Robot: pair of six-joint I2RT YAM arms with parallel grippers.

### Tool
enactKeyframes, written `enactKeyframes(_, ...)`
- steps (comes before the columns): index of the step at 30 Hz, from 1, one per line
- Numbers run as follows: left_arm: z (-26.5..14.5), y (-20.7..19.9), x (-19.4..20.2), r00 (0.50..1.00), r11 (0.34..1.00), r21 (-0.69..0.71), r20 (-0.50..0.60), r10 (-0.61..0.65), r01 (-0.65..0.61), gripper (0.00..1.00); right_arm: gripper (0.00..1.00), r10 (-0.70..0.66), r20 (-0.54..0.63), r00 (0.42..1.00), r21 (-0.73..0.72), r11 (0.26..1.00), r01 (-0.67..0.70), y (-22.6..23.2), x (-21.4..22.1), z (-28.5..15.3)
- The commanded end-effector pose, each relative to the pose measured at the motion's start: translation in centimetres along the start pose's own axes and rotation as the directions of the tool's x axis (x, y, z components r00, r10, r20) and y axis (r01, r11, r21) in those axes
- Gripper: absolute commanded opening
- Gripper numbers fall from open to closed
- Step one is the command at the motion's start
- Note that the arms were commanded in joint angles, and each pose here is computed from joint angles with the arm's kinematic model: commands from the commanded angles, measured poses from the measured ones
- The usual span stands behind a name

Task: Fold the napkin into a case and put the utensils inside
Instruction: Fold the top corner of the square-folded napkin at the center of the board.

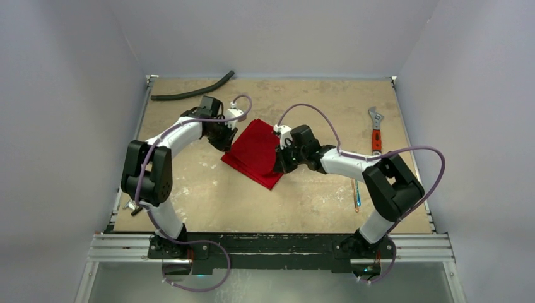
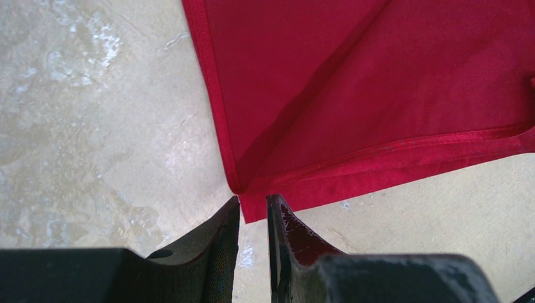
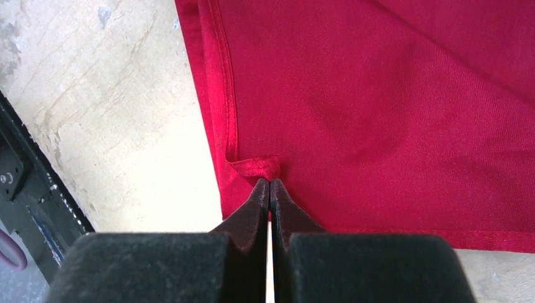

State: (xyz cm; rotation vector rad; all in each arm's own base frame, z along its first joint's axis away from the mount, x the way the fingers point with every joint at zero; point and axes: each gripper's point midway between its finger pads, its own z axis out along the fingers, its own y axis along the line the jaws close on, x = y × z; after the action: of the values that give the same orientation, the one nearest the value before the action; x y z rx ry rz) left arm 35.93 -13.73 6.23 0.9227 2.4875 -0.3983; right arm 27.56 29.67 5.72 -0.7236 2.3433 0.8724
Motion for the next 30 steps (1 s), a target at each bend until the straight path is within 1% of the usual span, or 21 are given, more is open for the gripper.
enactKeyframes(1,0.4,-0.5,-1.6,0.999,1.0,0.006,0.025,0.023,-0.023,0.22,0.0,0.004,0.009,1.0,-0.001,1.0,-0.004,0.6,0.2,-0.8)
enactKeyframes(10,1.1,-0.4,-0.8,0.999,0.999,-0.005,-0.001,0.034,-0.034,0.22,0.0,0.011,-0.009,1.0,-0.011,1.0,-0.012,1.1,0.9,-0.7)
enactKeyframes(16,1.8,0.3,1.1,0.997,0.997,-0.039,-0.051,0.065,-0.067,0.22,0.01,0.005,-0.007,1.0,-0.035,0.999,-0.006,1.9,0.9,-0.4)
enactKeyframes(21,2.5,0.6,2.0,0.995,0.996,-0.046,-0.073,0.069,-0.072,0.22,0.07,0.001,-0.011,1.0,-0.043,0.999,-0.002,2.2,1.2,-0.4)
enactKeyframes(27,3.0,0.9,1.7,0.996,0.996,-0.049,-0.064,0.068,-0.072,0.2,0.1,0.005,-0.022,1.0,-0.034,0.999,-0.006,2.1,1.6,-0.4)
enactKeyframes(30,3.2,0.9,1.8,0.996,0.996,-0.047,-0.066,0.066,-0.069,0.19,0.19,0.006,-0.016,1.0,-0.021,1.0,-0.006,2.0,1.4,-0.5)
